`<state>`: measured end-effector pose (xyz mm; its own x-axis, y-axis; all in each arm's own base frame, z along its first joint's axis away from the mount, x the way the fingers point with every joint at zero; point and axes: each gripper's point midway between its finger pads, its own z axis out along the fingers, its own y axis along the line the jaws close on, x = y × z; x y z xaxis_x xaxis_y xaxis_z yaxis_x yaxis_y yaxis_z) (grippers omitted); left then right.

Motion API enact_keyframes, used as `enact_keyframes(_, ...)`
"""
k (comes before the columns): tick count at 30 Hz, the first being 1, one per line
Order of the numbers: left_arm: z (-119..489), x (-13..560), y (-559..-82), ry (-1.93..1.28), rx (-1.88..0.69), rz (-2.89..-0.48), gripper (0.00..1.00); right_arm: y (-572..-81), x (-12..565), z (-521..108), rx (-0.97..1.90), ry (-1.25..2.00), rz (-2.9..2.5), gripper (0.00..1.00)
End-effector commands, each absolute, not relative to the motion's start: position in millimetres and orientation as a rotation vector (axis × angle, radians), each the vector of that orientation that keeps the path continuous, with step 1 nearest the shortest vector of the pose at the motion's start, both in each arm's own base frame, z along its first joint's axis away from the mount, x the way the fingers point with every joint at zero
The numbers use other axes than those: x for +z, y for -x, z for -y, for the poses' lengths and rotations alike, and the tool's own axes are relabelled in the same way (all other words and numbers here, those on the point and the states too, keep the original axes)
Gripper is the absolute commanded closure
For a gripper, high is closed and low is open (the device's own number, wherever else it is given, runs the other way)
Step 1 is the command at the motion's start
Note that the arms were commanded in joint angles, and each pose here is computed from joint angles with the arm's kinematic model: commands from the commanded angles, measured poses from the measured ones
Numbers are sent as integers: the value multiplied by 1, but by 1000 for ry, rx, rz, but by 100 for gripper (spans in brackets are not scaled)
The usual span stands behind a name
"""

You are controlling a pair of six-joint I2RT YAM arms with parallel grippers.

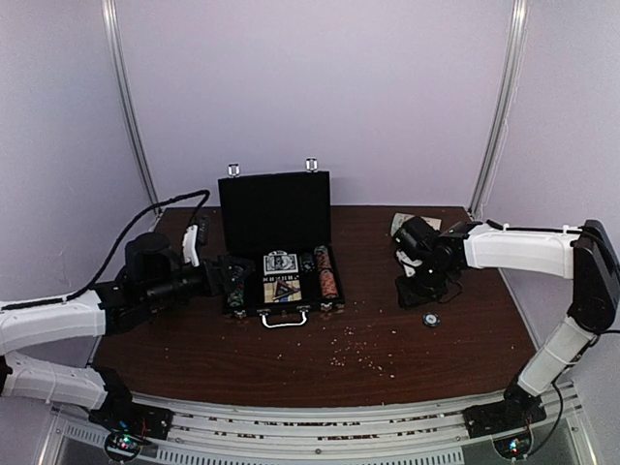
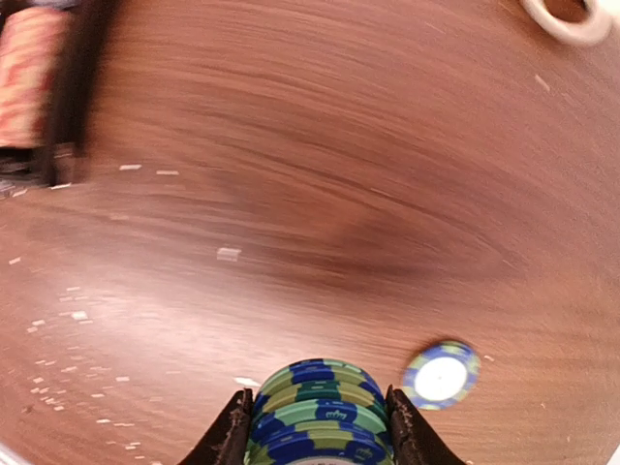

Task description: Pack up texas hold em set

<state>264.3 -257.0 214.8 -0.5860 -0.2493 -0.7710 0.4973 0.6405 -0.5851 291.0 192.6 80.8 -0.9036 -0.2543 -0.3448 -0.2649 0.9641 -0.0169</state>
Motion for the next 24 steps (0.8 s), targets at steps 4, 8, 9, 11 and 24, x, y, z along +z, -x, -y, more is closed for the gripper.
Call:
enact_keyframes(4, 329, 223, -257, -166, -1375, -1870, 21, -269, 93, -254, 112, 703, -2730, 85)
enact_keyframes(8, 357, 218, -248, -184, -1485, -1887, 22, -253, 103, -285, 170, 838, -2679, 85)
enact_keyframes(9, 364, 217, -245, -188, -1506, -1895, 22, -250, 106, -290, 175, 867, -2669, 85)
enact_keyframes(11, 375, 212, -241, -184, -1543, -1916, 22, -245, 114, -299, 182, 916, -2638, 85)
enact_keyframes(24, 418, 186, -231, -121, -1818, -1974, 28, -230, 143, -314, 227, 999, -2564, 85)
